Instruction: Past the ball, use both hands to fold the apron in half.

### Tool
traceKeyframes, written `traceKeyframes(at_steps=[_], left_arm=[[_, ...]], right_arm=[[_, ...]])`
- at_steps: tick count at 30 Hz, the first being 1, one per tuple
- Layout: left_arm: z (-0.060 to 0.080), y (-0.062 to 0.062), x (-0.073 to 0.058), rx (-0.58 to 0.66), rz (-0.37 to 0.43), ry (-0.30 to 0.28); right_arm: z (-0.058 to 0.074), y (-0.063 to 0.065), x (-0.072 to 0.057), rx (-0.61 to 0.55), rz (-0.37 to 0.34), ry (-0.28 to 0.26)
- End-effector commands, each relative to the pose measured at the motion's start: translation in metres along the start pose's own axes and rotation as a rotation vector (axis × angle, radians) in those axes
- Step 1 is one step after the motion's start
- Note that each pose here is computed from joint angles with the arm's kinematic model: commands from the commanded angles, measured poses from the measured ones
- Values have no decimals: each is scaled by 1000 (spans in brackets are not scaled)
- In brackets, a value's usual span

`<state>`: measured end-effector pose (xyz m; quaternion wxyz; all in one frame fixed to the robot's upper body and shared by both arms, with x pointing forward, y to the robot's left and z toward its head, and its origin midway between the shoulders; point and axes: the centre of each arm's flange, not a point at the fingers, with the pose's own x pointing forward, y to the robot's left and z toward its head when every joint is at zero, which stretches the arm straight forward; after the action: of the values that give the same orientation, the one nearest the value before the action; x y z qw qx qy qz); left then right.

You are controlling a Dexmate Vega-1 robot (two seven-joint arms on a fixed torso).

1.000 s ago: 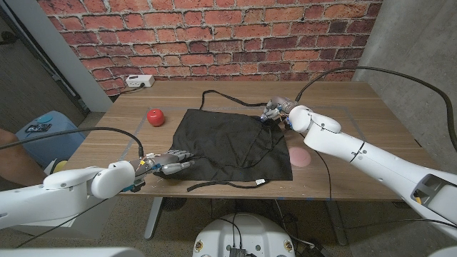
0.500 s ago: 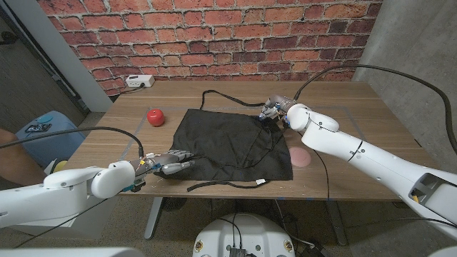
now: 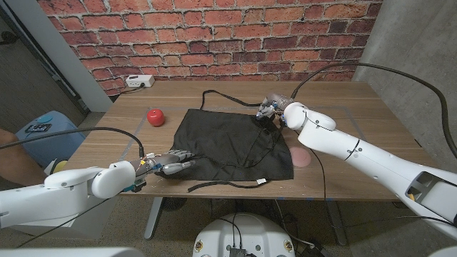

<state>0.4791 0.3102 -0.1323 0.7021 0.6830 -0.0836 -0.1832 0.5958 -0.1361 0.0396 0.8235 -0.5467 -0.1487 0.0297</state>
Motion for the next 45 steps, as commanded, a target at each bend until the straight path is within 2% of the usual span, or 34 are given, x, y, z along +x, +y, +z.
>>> traceKeyframes(at_steps=[1, 14, 18, 31, 34, 45], left_arm=[[2, -4, 1, -7, -7, -12], [1, -6, 1, -20, -7, -19], [0, -6, 2, -24, -7, -23], [-2, -8, 4, -31, -14, -31], [-4, -7, 3, -33, -15, -29], [-6, -7, 1, -37, -13, -28]], right_arm=[[11, -7, -6, -4, -5, -14], [25, -9, -3, -19, 27, -22], [29, -12, -2, -16, 27, -9], [42, -17, 1, -21, 36, -32], [49, -19, 2, -17, 43, -43], [62, -18, 5, -17, 52, -64]])
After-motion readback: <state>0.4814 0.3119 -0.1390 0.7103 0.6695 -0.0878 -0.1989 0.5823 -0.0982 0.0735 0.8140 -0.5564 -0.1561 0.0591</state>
